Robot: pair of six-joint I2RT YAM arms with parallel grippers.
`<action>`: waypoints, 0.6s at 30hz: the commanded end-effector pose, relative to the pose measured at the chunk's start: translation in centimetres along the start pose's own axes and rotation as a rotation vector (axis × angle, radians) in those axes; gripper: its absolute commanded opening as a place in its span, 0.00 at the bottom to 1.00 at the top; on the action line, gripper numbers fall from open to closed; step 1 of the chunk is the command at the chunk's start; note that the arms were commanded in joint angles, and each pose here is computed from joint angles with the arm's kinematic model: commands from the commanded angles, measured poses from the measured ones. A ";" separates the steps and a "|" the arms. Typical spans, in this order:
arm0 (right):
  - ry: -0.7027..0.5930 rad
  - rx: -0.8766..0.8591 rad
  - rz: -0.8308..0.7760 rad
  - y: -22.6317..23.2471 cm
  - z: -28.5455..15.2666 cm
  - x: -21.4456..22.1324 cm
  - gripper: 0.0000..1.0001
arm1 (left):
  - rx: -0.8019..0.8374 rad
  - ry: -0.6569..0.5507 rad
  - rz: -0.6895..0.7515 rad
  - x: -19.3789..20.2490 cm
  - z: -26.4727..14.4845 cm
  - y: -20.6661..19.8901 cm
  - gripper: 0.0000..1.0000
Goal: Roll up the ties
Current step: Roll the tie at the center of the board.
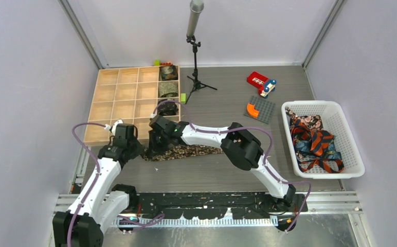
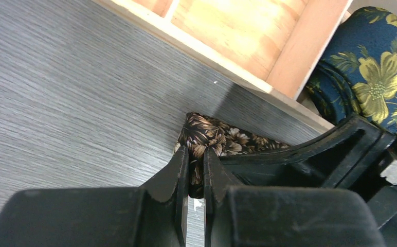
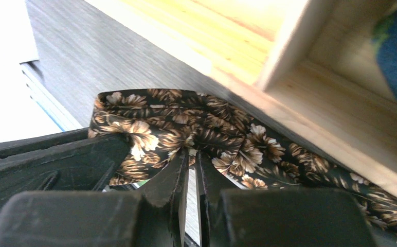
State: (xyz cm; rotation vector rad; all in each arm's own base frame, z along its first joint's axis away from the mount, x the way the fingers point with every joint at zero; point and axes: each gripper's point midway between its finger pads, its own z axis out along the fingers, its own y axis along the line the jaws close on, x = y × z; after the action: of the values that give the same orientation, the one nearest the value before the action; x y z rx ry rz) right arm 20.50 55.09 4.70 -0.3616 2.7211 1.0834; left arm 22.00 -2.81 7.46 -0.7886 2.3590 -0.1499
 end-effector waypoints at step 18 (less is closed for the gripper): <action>-0.043 -0.086 -0.039 1.9 -1.4 -2.0 0.16 | -0.053 -0.085 -0.012 -1.2 -1.1 0.6 0.00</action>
State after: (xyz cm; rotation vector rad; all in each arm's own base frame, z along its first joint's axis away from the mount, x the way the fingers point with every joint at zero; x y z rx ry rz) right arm 20.77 55.83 5.29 -0.3839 2.6942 1.1824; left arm 22.07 -3.22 8.46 -0.7270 2.3700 -0.1231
